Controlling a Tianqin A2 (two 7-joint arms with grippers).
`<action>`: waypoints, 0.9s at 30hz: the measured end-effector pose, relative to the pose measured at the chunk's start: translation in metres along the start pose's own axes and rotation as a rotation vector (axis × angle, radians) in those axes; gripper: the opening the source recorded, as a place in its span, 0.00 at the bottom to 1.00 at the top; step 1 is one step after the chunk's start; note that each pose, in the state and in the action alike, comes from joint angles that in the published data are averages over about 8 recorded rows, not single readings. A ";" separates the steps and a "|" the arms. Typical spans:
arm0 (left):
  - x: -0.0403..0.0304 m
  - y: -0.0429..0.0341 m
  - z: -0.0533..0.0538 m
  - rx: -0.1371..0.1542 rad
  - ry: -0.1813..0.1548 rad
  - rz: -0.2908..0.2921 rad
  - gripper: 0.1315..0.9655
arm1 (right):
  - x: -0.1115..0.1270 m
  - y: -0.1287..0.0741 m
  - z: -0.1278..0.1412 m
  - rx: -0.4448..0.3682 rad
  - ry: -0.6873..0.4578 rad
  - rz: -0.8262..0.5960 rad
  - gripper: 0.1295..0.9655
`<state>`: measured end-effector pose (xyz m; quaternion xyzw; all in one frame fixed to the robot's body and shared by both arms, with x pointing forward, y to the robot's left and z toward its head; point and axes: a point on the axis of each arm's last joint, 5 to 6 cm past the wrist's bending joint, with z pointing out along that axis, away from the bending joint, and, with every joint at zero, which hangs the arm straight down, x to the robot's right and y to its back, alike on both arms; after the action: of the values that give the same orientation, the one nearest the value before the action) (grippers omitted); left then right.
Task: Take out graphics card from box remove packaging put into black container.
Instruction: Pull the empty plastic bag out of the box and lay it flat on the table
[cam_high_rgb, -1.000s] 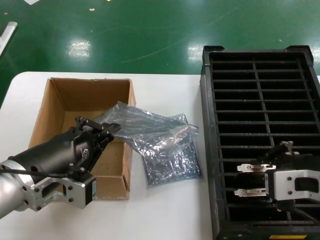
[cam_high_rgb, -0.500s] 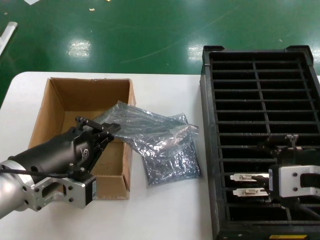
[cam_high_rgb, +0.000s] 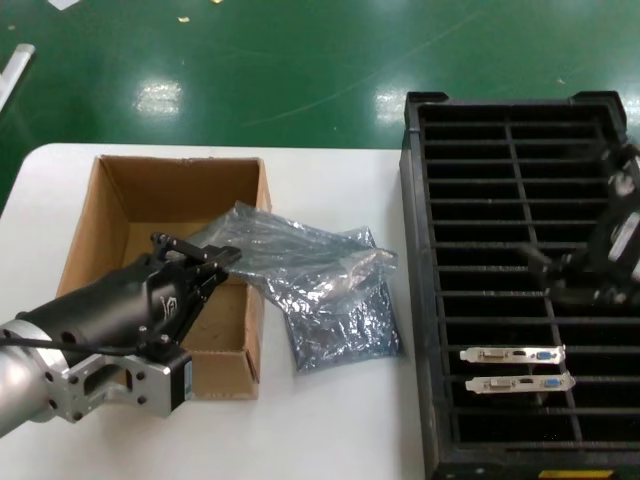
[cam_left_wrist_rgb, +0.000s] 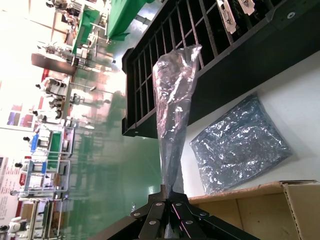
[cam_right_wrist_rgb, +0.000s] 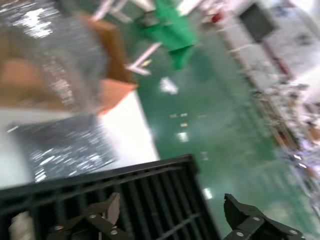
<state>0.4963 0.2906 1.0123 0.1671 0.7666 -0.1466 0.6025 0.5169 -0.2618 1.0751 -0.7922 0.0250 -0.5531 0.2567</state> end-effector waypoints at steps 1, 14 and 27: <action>0.0000 0.0000 0.000 0.000 0.000 0.000 0.01 | 0.001 0.003 -0.002 0.009 0.030 0.030 0.64; -0.0285 -0.0208 0.003 0.144 0.007 -0.245 0.01 | 0.005 0.013 -0.009 0.026 0.121 0.131 0.85; -0.0308 -0.0410 0.062 0.184 0.265 -1.126 0.01 | 0.005 0.013 -0.009 0.026 0.121 0.131 0.99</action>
<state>0.5393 0.2249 1.0289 -0.1976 0.7902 -0.4879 0.3139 0.5138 -0.2779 1.0761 -0.7505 0.0850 -0.5822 0.3008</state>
